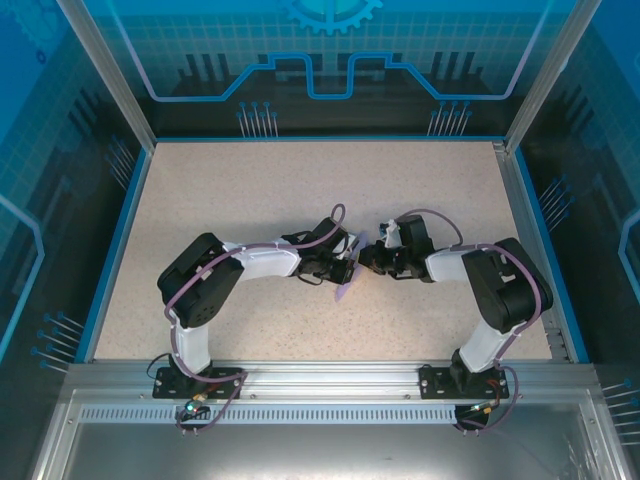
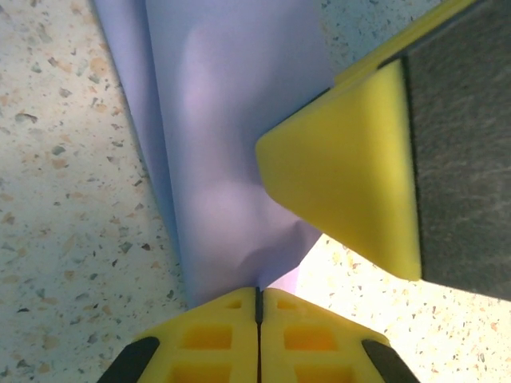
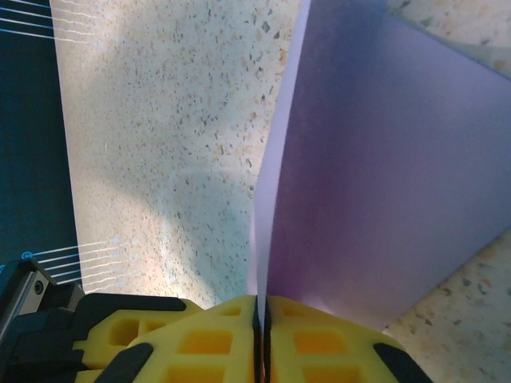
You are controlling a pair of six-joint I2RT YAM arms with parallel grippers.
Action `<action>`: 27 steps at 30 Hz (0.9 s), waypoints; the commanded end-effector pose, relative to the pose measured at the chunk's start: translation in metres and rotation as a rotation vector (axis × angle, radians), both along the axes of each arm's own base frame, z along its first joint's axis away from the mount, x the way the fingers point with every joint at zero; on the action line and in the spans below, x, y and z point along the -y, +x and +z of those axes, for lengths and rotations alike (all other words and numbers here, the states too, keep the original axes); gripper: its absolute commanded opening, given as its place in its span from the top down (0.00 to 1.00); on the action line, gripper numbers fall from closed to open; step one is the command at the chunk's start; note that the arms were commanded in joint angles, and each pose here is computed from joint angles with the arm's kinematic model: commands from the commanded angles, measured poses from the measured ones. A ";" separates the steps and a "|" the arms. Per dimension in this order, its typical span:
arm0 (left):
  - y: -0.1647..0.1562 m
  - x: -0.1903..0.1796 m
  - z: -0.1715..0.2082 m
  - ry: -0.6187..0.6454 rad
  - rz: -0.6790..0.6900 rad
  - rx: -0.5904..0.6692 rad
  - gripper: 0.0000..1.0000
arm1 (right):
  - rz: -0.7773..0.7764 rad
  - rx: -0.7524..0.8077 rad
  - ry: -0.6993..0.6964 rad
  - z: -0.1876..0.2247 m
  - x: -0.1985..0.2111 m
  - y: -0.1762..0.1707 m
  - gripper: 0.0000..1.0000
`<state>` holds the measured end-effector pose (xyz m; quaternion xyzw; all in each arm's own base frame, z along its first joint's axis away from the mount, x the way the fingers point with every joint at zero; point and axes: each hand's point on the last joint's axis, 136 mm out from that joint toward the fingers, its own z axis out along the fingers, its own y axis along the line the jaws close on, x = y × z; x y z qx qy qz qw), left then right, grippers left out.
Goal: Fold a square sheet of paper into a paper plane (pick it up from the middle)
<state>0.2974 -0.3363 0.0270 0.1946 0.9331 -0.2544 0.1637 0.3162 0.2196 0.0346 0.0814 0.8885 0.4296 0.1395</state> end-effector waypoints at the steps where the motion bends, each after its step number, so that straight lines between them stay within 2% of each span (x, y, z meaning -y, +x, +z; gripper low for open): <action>1: -0.001 0.009 0.004 -0.025 -0.026 0.001 0.93 | 0.014 -0.016 -0.016 -0.004 0.002 -0.001 0.92; 4: -0.001 0.009 0.005 -0.024 -0.027 0.002 0.90 | 0.015 -0.028 -0.042 -0.008 0.006 -0.004 0.96; 13: -0.012 0.000 0.009 -0.005 -0.026 -0.010 0.77 | 0.021 -0.027 -0.086 -0.012 0.009 -0.001 0.99; 19: -0.017 -0.014 0.007 0.069 -0.012 0.010 0.66 | 0.024 -0.034 -0.099 -0.015 0.010 -0.002 1.00; 27: -0.030 -0.030 0.003 0.146 -0.002 0.023 0.63 | 0.023 -0.042 -0.103 -0.019 0.011 -0.001 1.00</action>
